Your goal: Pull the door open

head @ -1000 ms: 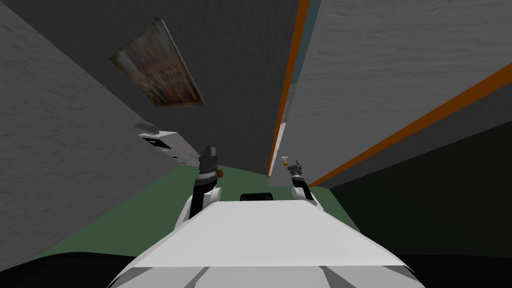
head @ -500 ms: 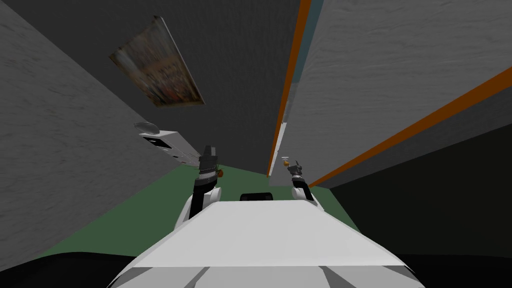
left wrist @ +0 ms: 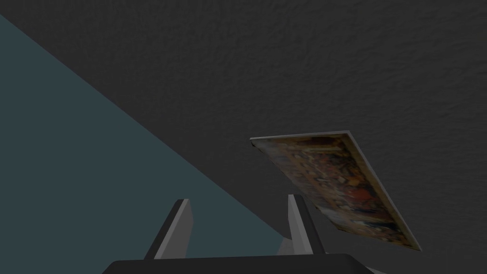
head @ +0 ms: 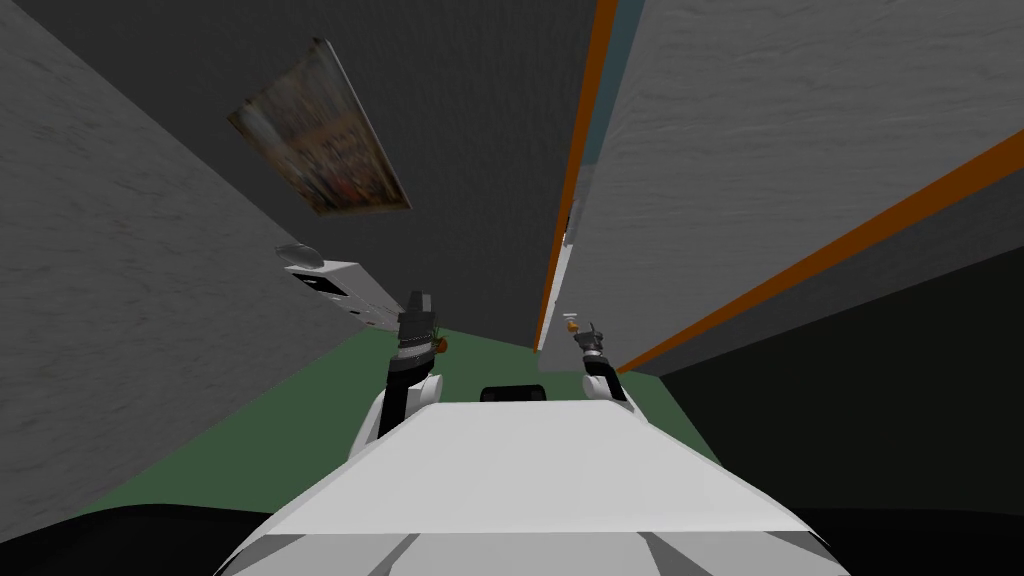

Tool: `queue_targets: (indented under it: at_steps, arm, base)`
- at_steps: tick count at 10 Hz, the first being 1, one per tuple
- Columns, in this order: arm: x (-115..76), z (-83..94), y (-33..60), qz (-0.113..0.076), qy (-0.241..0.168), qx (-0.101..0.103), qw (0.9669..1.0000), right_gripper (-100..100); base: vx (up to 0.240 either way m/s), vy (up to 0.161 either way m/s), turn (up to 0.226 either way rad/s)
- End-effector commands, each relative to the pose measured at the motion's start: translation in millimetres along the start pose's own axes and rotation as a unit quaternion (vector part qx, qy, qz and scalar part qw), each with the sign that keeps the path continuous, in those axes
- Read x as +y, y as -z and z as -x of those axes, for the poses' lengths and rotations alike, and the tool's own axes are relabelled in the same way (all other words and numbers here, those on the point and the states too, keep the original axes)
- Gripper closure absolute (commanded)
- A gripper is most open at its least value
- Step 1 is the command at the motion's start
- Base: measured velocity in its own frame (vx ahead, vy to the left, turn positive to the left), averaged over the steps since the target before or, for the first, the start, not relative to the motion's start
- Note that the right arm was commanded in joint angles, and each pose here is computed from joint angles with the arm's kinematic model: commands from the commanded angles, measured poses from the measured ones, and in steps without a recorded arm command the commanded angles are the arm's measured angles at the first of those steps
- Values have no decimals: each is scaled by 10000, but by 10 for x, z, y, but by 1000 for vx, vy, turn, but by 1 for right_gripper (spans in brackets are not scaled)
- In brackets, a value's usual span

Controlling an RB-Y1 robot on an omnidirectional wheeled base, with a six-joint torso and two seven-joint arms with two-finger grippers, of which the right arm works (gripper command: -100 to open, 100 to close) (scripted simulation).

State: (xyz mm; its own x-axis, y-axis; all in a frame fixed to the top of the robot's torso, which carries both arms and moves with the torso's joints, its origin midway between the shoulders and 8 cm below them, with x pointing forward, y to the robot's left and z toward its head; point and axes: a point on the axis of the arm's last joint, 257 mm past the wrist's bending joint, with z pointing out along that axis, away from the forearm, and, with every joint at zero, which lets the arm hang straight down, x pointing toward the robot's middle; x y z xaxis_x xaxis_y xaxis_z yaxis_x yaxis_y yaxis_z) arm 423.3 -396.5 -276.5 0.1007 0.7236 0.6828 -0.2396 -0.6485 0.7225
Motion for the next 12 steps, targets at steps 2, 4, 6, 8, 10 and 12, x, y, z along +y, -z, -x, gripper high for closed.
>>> queue_targets:
  at_steps: [2, 4, 6, 8, 10, 12]
  arm:
    - [-127, -149, -6, -104, -438, 87, 9989, -100]
    - [-147, -150, 7, -139, -769, 58, 9969, -100]
    - [-167, -151, 20, -175, -1100, 28, 9938, -100]
    - [-190, -153, 34, -212, -1431, -4, 9895, -100]
    - [-213, -156, 48, -249, -1755, -38, 9842, -100]
    - [-238, -160, 63, -286, -2075, -74, 9778, -100]
  base:
    - [-35, -8, 22]
    - [-35, -14, 7]
    - [-37, -10, 30]
    - [-38, -12, 37]
    - [-39, -12, 17]
    - [-36, -12, 31]
